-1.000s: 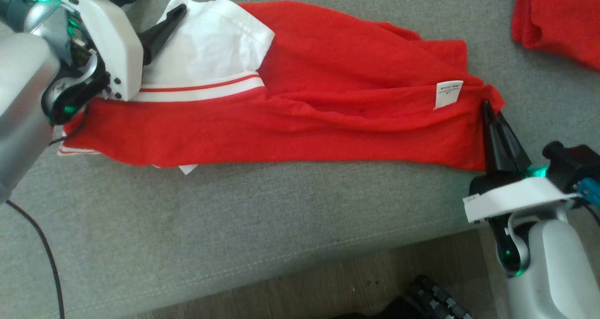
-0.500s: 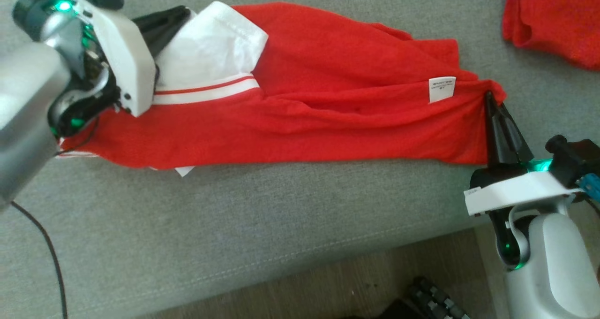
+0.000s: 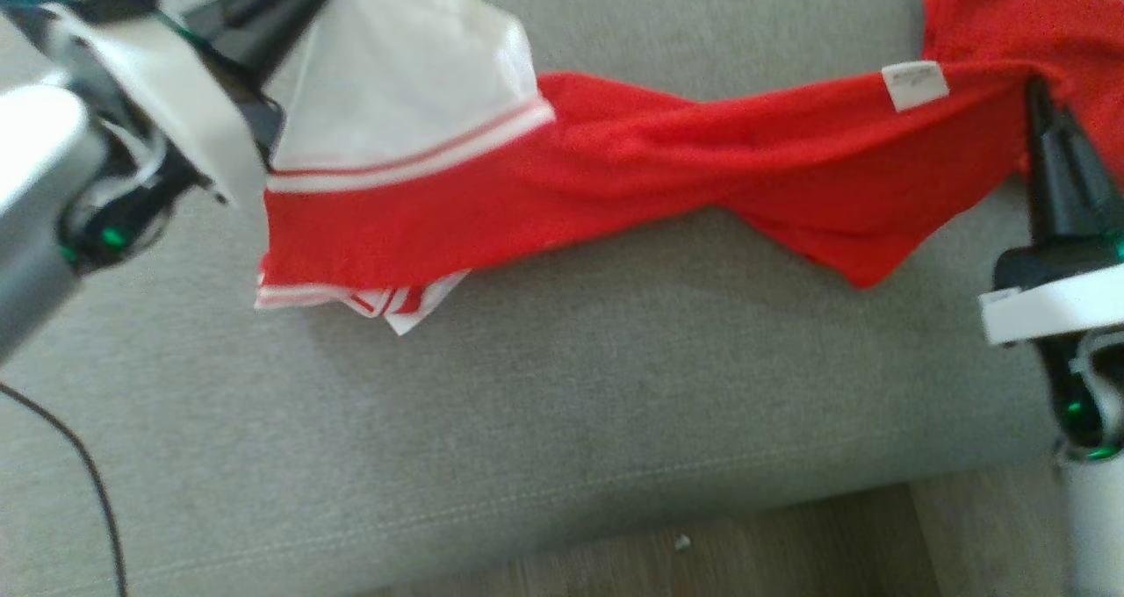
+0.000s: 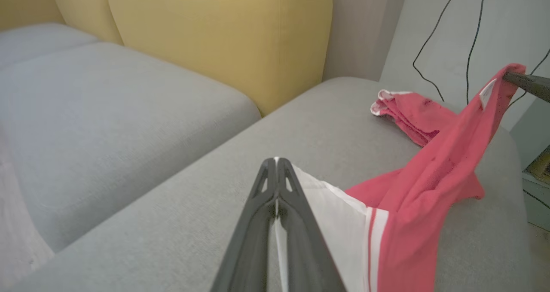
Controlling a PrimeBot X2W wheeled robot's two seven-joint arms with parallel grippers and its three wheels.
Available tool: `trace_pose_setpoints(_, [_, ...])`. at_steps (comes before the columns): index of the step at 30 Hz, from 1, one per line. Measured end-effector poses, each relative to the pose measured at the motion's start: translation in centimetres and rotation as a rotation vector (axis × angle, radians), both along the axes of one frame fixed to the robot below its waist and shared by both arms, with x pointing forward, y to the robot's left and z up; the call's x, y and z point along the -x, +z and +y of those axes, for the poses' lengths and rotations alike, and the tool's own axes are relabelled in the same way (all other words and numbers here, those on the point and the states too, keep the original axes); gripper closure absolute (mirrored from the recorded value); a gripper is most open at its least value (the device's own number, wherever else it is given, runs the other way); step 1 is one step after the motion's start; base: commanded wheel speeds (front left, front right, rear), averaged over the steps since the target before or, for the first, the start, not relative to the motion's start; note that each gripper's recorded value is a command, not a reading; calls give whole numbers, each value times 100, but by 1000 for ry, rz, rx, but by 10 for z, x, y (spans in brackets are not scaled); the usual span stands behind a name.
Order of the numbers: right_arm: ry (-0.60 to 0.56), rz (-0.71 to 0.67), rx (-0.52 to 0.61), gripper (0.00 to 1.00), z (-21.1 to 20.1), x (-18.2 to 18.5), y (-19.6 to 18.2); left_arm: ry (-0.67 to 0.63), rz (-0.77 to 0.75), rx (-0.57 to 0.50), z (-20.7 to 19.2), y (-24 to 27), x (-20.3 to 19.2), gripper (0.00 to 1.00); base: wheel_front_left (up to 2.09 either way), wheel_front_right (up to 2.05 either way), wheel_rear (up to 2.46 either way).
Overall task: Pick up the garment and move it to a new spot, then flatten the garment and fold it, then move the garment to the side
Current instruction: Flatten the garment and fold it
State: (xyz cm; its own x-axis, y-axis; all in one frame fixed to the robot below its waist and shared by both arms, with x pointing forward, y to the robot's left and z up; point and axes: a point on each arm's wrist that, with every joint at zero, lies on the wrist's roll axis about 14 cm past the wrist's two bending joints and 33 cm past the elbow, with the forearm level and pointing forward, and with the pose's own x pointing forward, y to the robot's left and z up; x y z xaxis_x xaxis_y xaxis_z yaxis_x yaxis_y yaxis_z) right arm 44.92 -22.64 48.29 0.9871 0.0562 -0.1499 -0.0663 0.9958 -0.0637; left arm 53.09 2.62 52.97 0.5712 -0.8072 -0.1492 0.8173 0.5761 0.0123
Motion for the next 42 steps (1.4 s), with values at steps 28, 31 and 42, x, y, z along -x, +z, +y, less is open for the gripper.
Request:
trace_pose_setpoints(28, [141,-334,-32,100,32,-206,206,448,-1211,-22,93,343,-93,100,0,0,0])
trace_pose_setpoints(31, [125,-412,12,100,28,-221,208,469,-1311,37,87,357,-88,100,0,0,0])
trace_pose_setpoints(42, [239,-174,25,100,79,-266,33,328,-901,0,80,148,-107,100,0,0,0])
